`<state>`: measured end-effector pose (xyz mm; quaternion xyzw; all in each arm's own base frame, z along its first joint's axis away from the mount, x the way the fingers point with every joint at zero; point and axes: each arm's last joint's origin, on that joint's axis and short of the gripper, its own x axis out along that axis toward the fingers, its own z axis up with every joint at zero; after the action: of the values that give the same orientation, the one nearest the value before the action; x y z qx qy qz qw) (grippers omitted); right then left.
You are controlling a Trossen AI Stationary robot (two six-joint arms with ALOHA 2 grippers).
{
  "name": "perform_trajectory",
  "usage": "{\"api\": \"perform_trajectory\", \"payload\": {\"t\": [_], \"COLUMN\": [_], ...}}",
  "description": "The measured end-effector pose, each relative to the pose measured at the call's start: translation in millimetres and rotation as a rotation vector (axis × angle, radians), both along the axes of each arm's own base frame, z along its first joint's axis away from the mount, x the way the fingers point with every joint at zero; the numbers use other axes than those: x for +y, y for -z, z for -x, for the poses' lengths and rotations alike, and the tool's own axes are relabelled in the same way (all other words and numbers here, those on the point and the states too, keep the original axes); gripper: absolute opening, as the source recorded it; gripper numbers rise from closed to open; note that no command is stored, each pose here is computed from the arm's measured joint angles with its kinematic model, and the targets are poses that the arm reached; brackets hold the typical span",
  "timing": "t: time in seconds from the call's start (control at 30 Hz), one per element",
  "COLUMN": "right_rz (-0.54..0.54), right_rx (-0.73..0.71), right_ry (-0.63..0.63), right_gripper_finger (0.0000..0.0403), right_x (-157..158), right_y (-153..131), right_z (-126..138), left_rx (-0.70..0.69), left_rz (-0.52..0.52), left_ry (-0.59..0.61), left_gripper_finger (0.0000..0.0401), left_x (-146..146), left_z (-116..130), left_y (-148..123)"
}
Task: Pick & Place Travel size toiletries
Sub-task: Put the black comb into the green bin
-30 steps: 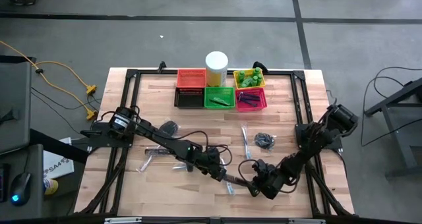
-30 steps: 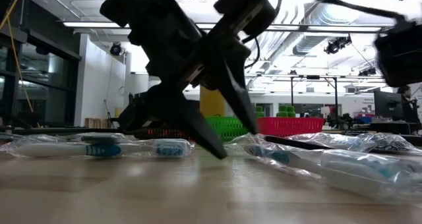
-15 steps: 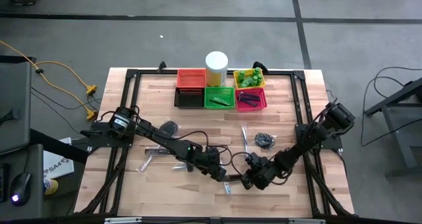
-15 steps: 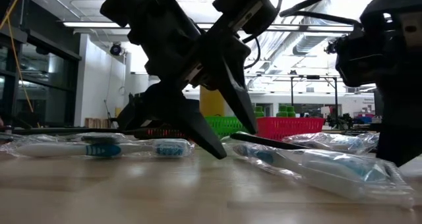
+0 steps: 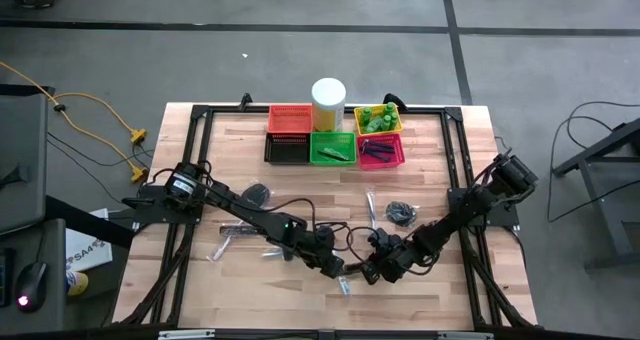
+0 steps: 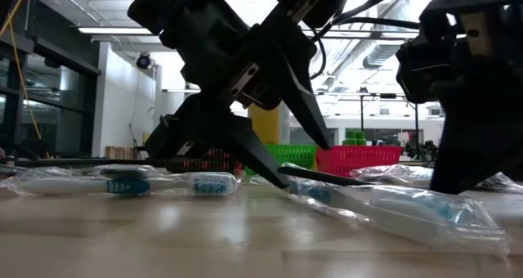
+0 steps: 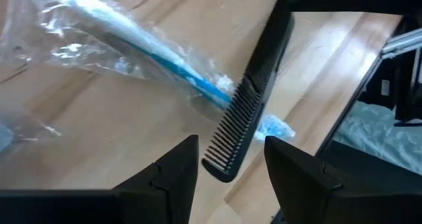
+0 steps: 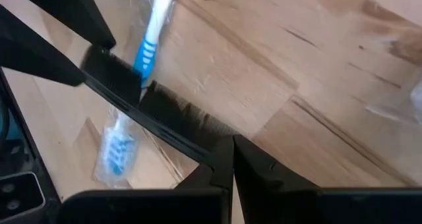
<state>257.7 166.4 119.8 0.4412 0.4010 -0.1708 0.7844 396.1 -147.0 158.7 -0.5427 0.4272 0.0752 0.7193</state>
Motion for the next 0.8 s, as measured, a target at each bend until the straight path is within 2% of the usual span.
{"api": "perform_trajectory", "payload": {"t": [0.63, 0.8], "right_rz": [0.01, 0.01], "right_rx": [-0.024, -0.002], "right_ry": [-0.014, -0.001], "right_gripper_finger": [0.0003, 0.0003], "right_x": [0, 0], "right_y": [-2, 0], "right_z": [-2, 0], "left_rx": [0.04, 0.043], "left_rz": [0.096, 0.095], "left_ry": [0.035, 0.034], "left_gripper_finger": [0.0175, 0.0175], "left_x": [-4, -4], "left_z": [-2, -2], "left_y": [9, 9]}}
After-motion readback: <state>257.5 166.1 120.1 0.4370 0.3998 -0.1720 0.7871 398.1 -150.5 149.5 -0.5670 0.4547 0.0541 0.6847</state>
